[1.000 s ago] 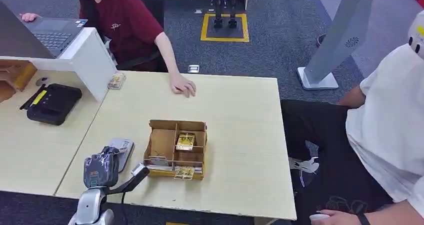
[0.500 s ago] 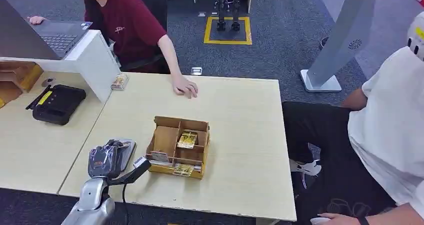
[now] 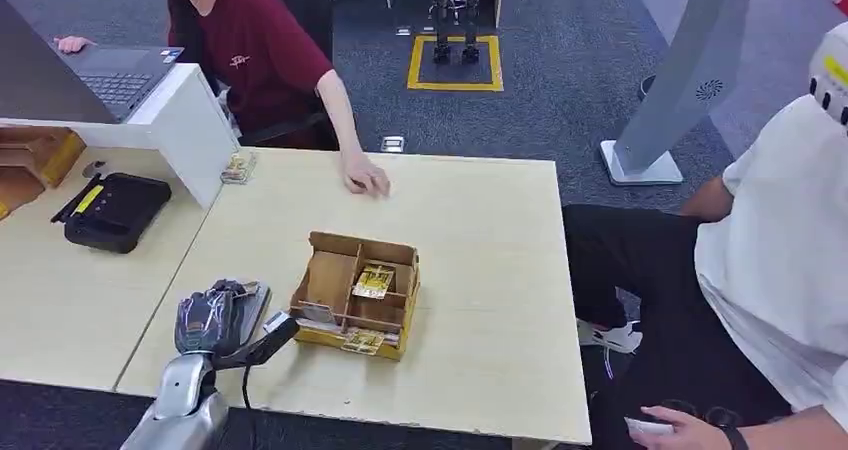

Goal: Pass the card to the sensor for recognition and then transmit it.

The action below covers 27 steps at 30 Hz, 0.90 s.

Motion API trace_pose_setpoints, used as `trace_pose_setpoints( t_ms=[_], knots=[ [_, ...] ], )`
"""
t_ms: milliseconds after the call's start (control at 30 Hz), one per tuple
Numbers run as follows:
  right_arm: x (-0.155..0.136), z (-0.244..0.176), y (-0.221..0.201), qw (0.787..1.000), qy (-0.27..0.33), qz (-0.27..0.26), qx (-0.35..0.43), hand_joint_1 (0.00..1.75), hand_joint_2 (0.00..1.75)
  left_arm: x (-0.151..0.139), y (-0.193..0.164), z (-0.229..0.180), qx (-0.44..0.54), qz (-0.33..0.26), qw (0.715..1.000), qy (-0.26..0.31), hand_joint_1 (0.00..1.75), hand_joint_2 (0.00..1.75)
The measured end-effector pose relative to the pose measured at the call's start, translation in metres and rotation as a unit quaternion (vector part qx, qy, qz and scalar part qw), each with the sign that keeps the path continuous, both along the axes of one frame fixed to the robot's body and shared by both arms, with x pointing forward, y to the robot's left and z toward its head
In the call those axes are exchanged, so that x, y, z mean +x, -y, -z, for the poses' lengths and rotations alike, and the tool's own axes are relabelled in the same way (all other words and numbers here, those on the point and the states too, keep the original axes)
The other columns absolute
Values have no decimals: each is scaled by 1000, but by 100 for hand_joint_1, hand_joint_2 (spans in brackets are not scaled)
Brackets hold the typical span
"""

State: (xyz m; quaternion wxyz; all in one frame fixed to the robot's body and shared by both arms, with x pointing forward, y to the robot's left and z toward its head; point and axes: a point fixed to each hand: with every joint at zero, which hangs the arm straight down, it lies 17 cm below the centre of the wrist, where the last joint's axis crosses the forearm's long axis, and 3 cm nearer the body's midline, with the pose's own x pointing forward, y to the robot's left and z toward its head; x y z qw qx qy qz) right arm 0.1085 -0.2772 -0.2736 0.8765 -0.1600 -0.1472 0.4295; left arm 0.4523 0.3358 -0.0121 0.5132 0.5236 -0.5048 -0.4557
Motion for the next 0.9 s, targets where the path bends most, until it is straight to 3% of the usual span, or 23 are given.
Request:
trace_pose_setpoints(
  t_ms=[133, 333, 567, 900],
  knots=[
    [-2, 0, 0, 1000, 1, -1, 1, 0, 175, -20, 17, -6, -86, 42, 995, 32, 175, 175],
    [-12, 2, -1, 1000, -6, -2, 3, 0, 175, -33, 17, -9, -134, 31, 989, 55, 175, 175],
    [-20, 3, -1, 1000, -12, -3, 2, 0, 175, -44, 28, -64, -196, 59, 965, 165, 175, 175],
    [-22, 4, -1, 1000, -17, -8, -2, 0, 175, -14, -4, -156, -220, 1, 935, 277, 175, 175]
  ],
)
